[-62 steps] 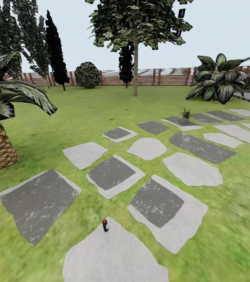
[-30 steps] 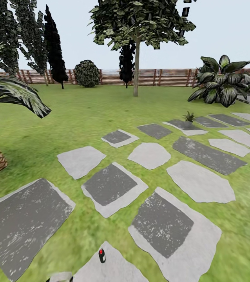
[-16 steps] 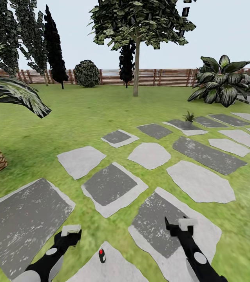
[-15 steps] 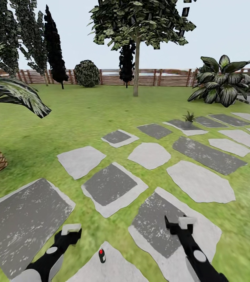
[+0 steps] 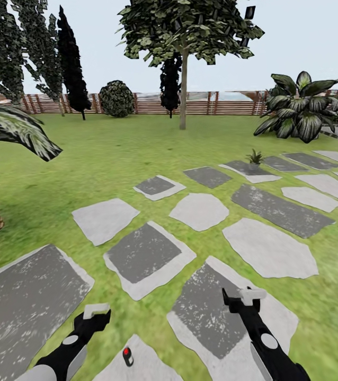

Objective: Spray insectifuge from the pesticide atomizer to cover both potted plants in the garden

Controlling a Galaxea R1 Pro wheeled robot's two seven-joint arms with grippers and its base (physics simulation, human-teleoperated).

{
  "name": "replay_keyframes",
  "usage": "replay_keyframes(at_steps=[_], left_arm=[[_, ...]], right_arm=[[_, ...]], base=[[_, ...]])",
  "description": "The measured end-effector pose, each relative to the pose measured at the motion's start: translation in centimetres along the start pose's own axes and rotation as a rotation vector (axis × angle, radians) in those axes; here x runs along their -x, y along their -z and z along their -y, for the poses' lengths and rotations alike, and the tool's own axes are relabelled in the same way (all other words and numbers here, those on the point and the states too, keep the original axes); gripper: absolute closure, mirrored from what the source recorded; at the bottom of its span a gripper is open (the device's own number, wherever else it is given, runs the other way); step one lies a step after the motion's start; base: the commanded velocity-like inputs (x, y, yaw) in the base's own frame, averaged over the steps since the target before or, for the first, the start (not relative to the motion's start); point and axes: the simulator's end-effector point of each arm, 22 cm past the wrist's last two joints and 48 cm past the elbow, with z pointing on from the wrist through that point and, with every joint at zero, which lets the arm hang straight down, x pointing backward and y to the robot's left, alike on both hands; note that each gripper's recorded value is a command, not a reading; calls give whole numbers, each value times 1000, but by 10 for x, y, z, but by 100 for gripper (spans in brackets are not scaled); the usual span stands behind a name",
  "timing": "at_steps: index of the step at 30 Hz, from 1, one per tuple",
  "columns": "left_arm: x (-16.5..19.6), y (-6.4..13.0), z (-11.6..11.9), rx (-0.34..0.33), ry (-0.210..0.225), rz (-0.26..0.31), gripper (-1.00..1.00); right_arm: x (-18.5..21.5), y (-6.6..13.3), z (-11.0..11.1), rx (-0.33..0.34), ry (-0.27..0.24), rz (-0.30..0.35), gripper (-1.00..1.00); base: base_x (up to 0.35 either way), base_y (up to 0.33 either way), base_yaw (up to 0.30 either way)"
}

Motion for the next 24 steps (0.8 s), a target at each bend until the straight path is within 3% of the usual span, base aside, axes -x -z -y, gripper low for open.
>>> replay_keyframes(at_steps=[11, 13, 17, 24], left_arm=[[5, 0, -2, 5, 6, 25, -100], [5, 0, -3, 7, 6, 27, -100], [6, 0, -4, 8, 6, 29, -100], [8, 5, -5, 10, 6, 90, -100]], right_arm=[[-3, 0, -3, 4, 2, -6, -100], [-4, 1, -5, 13, 25, -7, -100], [-5, 1, -6, 17, 34, -8, -100], [-15, 3, -6, 20, 36, -30, -100]], base=[[-82, -264, 0], [-217, -173, 0], [-69, -55, 0], [-6, -5, 0]])
